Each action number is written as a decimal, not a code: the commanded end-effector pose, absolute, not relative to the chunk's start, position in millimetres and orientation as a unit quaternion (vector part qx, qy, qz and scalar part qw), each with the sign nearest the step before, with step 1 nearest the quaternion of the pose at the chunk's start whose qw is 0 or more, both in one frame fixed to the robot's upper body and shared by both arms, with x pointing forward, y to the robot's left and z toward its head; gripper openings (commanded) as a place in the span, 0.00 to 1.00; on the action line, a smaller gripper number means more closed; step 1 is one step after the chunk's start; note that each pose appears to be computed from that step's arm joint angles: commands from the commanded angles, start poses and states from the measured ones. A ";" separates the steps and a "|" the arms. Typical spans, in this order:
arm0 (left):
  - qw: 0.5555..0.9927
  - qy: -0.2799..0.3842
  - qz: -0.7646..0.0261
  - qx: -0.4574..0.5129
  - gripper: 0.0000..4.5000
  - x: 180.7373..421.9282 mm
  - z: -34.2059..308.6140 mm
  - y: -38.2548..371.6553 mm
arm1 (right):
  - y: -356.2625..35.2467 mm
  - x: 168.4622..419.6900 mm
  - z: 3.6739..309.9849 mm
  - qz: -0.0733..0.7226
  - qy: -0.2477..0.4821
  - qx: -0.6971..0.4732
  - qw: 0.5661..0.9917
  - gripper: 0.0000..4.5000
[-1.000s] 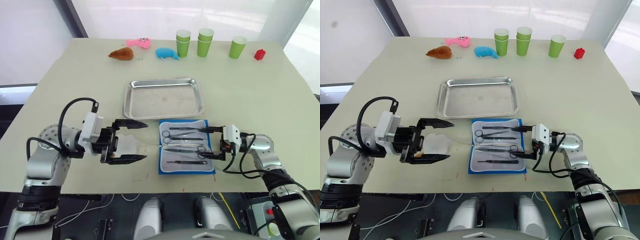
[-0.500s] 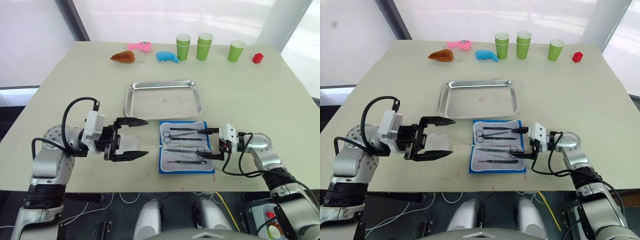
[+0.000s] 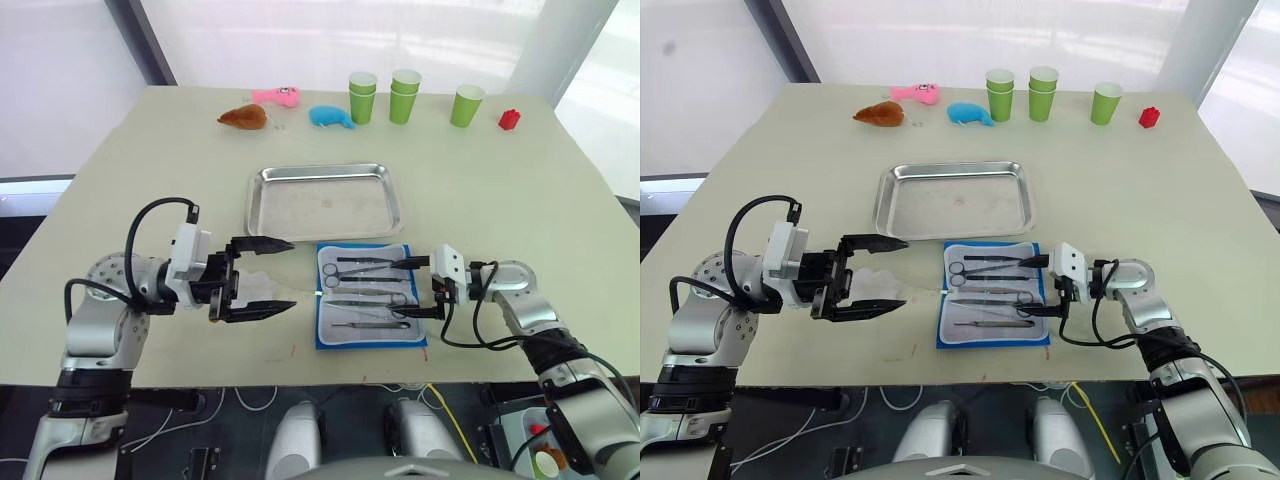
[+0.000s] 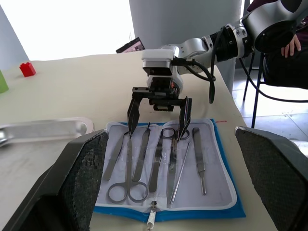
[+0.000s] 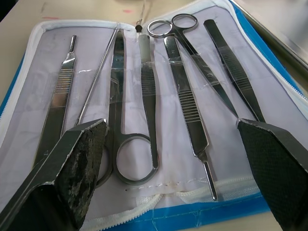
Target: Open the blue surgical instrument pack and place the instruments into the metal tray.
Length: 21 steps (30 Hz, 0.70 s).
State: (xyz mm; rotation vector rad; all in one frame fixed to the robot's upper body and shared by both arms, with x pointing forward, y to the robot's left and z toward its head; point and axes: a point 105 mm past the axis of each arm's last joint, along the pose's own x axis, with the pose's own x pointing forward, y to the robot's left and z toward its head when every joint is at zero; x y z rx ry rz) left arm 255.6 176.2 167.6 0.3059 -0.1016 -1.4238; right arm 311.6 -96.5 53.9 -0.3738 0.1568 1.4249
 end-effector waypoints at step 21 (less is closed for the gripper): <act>0.760 -0.053 -0.629 0.157 0.99 279.5 165.7 173.6 | -126.4 276.2 -34.0 0.615 0.296 -0.166 0.712 1.00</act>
